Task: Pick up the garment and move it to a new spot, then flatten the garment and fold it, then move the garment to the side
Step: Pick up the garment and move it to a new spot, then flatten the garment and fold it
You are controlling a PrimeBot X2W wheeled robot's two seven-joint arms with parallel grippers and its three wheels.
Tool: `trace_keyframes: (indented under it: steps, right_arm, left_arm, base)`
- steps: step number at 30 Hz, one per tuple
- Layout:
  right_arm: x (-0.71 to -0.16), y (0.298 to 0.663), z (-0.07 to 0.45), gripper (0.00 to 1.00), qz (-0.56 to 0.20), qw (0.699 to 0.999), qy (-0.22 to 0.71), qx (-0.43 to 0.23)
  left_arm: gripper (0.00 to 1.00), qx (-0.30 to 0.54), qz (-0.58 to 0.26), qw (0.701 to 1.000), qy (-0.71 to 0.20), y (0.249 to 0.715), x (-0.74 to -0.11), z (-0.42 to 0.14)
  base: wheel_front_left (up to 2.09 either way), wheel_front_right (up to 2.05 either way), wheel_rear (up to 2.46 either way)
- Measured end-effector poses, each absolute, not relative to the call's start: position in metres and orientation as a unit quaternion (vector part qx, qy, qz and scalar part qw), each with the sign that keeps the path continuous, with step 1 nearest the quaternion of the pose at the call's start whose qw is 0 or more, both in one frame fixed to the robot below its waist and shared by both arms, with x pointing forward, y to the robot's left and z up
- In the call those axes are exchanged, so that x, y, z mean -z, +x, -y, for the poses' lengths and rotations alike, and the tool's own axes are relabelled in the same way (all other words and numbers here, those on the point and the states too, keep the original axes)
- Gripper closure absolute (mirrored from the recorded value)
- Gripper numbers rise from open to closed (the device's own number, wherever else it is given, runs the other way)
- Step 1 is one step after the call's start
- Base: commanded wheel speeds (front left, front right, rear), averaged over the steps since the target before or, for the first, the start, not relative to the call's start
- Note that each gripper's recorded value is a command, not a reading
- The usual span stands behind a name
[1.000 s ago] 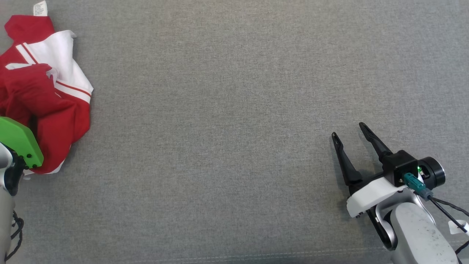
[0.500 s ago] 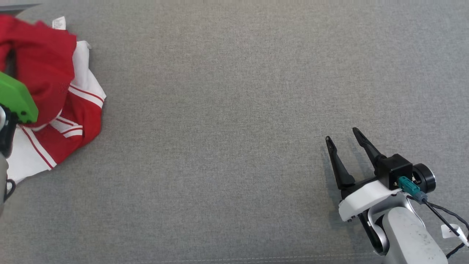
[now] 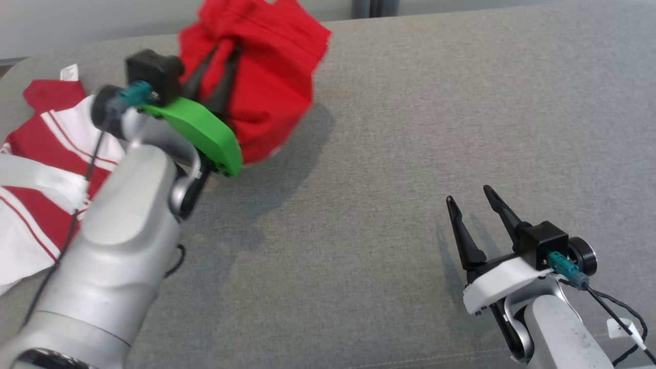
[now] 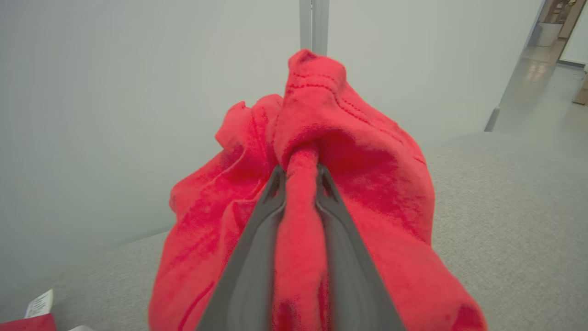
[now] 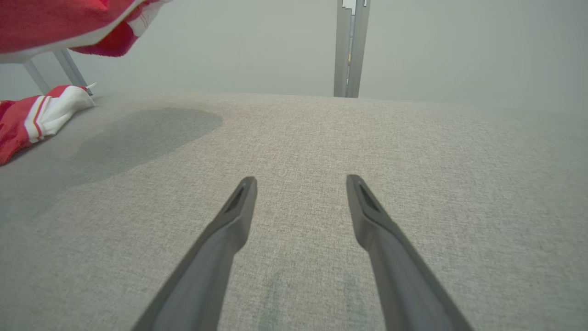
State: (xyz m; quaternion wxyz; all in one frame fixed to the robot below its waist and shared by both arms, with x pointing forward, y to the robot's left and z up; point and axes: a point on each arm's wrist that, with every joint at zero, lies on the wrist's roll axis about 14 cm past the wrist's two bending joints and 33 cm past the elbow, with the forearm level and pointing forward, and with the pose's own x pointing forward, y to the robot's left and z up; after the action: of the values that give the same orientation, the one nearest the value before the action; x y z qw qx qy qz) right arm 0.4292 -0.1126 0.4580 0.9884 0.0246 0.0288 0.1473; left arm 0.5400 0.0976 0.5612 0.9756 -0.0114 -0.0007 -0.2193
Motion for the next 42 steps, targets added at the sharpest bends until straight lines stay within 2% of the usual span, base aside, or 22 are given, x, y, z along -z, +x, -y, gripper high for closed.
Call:
trace_keyframes:
  steps: [6,7,8,9,14,20,31,42]
  right_arm:
    - [-0.460,0.416,0.143,0.00,-0.030,0.994,0.019,-0.106]
    - [-0.461,0.414,0.150,0.00,-0.030,0.995,0.017,-0.096]
    - [-0.460,0.412,0.156,0.00,-0.032,0.995,0.017,-0.089]
    - [-0.460,0.409,0.163,0.00,-0.034,0.996,0.018,-0.080]
    - [-0.463,0.395,0.191,0.00,-0.033,0.999,0.015,-0.039]
    - [-0.471,0.384,0.199,0.00,-0.023,0.999,0.020,-0.023]
    - [-0.482,0.409,0.141,0.00,-0.004,0.994,0.031,-0.109]
    - [-0.484,0.451,0.089,0.00,-0.007,0.982,0.015,-0.189]
  left_arm:
    - [1.00,0.364,-0.057,0.927,-0.073,0.486,-0.507,0.025]
    - [0.94,0.370,-0.071,0.923,-0.073,0.481,-0.495,0.031]
    - [0.33,0.373,-0.084,0.921,-0.074,0.478,-0.484,0.035]
    - [0.00,0.375,-0.100,0.919,-0.075,0.474,-0.472,0.038]
    - [0.00,0.385,-0.159,0.908,-0.050,0.454,-0.423,0.045]
    - [0.00,0.353,-0.129,0.924,-0.077,0.459,-0.437,0.033]
    - [0.00,0.203,-0.086,0.969,-0.112,0.430,-0.443,-0.058]
    - [0.00,0.083,-0.085,0.986,-0.121,0.378,-0.434,-0.134]
  base:
    - [0.00,0.00,0.00]
    - [0.00,0.00,0.00]
    - [0.00,0.00,0.00]
    - [0.00,0.00,0.00]
    - [0.00,0.00,0.00]
    - [0.00,0.00,0.00]
    - [0.00,0.00,0.00]
    - [0.00,0.00,0.00]
